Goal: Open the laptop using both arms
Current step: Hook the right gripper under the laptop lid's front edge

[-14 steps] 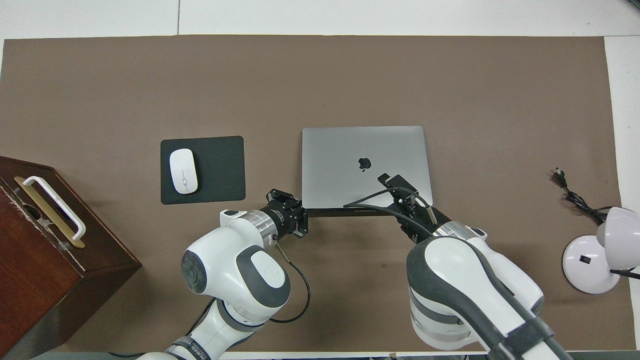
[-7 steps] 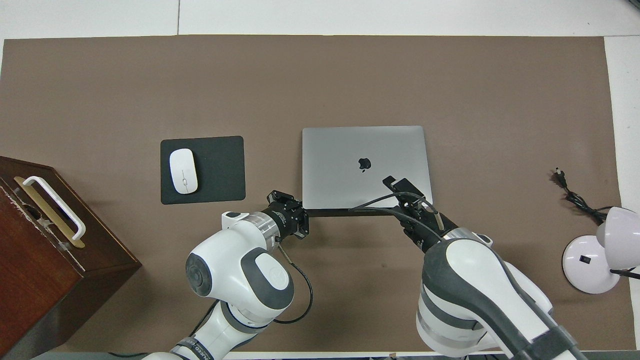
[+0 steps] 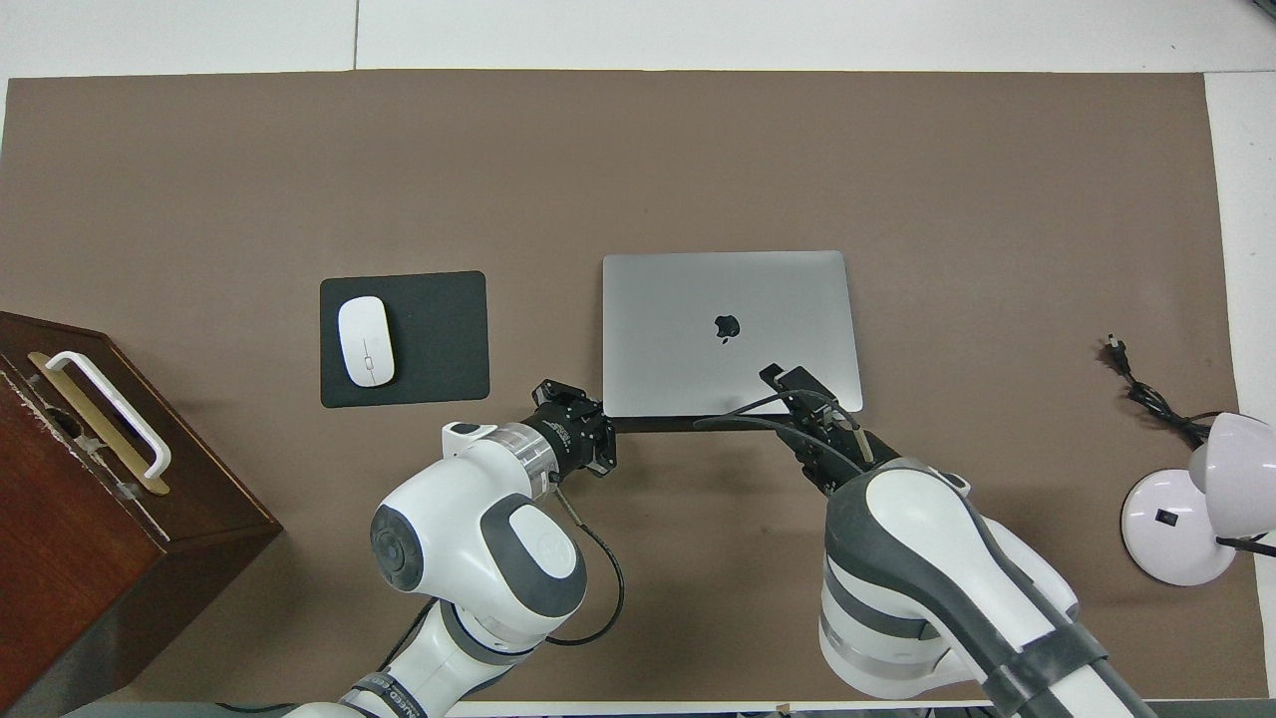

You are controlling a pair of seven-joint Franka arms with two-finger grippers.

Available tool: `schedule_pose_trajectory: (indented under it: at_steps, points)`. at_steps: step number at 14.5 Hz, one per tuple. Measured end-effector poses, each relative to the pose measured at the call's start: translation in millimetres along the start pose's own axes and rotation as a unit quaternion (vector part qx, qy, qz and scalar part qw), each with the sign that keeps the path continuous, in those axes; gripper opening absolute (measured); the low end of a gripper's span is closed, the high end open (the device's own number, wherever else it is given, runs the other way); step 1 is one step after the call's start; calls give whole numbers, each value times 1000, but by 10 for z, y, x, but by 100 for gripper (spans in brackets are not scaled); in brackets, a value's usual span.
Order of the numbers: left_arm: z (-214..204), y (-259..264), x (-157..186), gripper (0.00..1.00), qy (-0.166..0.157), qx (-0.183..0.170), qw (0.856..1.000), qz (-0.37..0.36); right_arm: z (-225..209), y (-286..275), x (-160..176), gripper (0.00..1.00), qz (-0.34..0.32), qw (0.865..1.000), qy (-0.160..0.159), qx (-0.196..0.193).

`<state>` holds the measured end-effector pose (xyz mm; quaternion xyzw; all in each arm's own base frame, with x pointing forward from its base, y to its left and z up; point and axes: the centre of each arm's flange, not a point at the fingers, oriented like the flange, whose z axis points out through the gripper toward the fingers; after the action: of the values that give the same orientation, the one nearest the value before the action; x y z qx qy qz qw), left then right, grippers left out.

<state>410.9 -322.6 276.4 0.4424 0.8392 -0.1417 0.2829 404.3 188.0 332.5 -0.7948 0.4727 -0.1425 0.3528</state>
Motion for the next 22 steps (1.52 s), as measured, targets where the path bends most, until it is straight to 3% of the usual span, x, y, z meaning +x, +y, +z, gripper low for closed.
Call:
schedule_pose_trajectory:
  at_steps: [8, 22]
  points:
    - [1, 0, 0, 1, 0, 0, 1000, 0, 181, 123, -25, 100, -2, 1000, -2, -23]
    - [1, -2, 0, 1, 0, -1, 1000, 0, 369, -28, -4, 100, 0, 1000, 0, -18]
